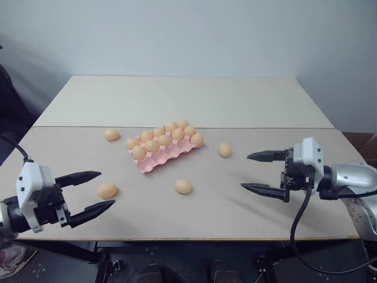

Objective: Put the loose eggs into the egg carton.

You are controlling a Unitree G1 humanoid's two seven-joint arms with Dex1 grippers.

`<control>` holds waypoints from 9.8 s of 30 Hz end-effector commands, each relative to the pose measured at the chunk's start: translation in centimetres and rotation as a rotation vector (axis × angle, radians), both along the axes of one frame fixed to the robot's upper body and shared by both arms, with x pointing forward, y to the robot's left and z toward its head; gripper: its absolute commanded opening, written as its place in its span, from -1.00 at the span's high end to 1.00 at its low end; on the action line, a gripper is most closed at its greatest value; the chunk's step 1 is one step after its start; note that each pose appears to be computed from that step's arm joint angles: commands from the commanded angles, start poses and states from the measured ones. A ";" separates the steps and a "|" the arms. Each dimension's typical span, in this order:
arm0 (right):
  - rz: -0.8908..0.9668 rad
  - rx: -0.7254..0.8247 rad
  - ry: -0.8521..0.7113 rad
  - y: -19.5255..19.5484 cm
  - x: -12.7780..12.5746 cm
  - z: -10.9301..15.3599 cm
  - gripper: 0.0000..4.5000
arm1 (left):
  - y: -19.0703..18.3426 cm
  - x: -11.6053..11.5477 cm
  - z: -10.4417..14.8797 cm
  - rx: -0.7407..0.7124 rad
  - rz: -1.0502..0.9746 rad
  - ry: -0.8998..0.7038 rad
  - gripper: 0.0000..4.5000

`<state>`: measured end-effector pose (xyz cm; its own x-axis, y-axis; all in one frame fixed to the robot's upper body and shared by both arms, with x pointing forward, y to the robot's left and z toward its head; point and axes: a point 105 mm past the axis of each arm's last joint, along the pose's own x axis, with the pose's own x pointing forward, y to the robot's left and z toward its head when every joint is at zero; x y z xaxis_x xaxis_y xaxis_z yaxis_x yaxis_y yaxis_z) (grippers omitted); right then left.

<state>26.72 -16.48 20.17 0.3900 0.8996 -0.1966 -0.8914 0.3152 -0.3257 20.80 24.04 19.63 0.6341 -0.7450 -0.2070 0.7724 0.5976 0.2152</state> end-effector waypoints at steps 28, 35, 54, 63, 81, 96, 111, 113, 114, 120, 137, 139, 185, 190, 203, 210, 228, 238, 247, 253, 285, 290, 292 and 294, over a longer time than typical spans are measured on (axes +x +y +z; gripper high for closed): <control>-0.053 -0.058 -0.064 0.0 0.7 0.5 -1.00 | -1.1 1.6 1.5 -0.011 -0.122 -0.043 -1.00; -0.303 -0.089 -0.107 2.3 6.7 -0.6 -1.00 | -2.4 2.9 2.0 -0.021 -0.195 -0.070 -1.00; -0.704 -0.042 0.036 5.0 16.7 -4.8 -0.82 | -3.3 4.2 2.2 -0.049 -0.224 -0.092 -1.00; -0.663 0.027 0.007 6.3 16.4 -3.1 0.09 | -2.5 4.5 3.3 -0.130 -0.130 -0.158 -1.00; -0.348 0.123 -0.051 17.9 14.2 -0.4 0.09 | -0.7 4.5 3.9 -0.203 0.067 -0.229 -1.00; -0.367 0.208 -0.067 17.9 14.7 1.2 -0.99 | -0.7 4.2 3.9 -0.189 0.058 -0.221 -1.00; 0.053 0.111 -0.063 5.5 2.8 2.3 -0.99 | 1.8 2.7 1.7 -0.052 0.012 -0.093 -1.00; 0.150 0.049 -0.011 3.3 0.7 1.5 -0.99 | 2.4 2.3 1.4 -0.039 -0.003 -0.069 -1.00; 0.184 0.029 0.009 2.6 -0.1 1.2 -0.99 | 2.6 2.1 1.3 -0.038 -0.009 -0.059 -1.00; 0.175 -0.017 0.049 0.4 -0.7 0.7 -0.99 | 3.0 1.4 1.0 -0.015 -0.044 -0.031 -1.00; 0.179 -0.101 -0.019 11.4 1.8 -3.1 -0.99 | -0.3 1.3 -0.1 0.046 -0.230 0.024 -1.00; 0.170 -0.131 -0.033 12.7 2.4 -3.7 -0.99 | -0.7 1.4 -0.2 0.043 -0.249 0.028 -1.00; -0.215 0.099 -0.098 21.6 13.4 -0.3 -0.18 | -1.9 4.1 2.9 -0.180 -0.089 -0.162 -1.00; -0.204 0.134 -0.112 21.7 13.1 0.5 -0.94 | -1.7 4.1 2.4 -0.151 -0.078 -0.150 -1.00; -0.017 0.203 -0.101 12.6 7.6 1.6 -0.97 | -0.9 4.5 1.9 -0.118 -0.079 -0.123 -1.00; 0.171 0.050 -0.060 5.4 1.6 0.8 -0.97 | -0.4 4.2 1.5 -0.089 -0.097 -0.102 -1.00; 0.238 -0.041 -0.025 1.6 -0.8 1.3 -0.97 | 3.9 1.8 1.9 -0.024 0.056 -0.087 -1.00; 0.291 -0.030 -0.032 2.6 -0.8 1.2 -0.97 | 7.5 0.6 -1.0 0.201 0.159 0.022 -1.00; 0.308 -0.023 -0.058 3.0 -1.0 1.6 -0.97 | 5.2 5.8 -6.5 0.398 0.063 0.045 -1.00; 0.302 -0.021 -0.069 3.0 -1.4 1.7 -0.97 | 4.5 8.2 -8.7 0.486 0.030 0.071 -1.00; 0.233 0.003 -0.131 3.8 -1.3 2.2 -1.00 | -8.6 17.5 -3.2 0.108 -0.068 -0.188 0.20; 0.225 0.008 -0.134 3.8 -1.4 2.2 -1.00 | -8.9 18.2 -3.1 0.104 -0.058 -0.193 0.20; 0.224 0.012 -0.135 3.9 -1.4 2.2 -1.00 | -9.3 18.2 -2.9 0.087 -0.071 -0.186 -0.08; 0.223 0.014 -0.136 3.9 -1.4 2.2 -1.00 | -9.5 18.0 -2.6 0.069 -0.090 -0.187 -0.36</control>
<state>25.82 -12.55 21.32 0.2050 0.9644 -0.1670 -0.9076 0.1235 -0.4012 38.82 15.07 15.14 0.6132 -0.7640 -0.2005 0.7698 0.5213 0.3682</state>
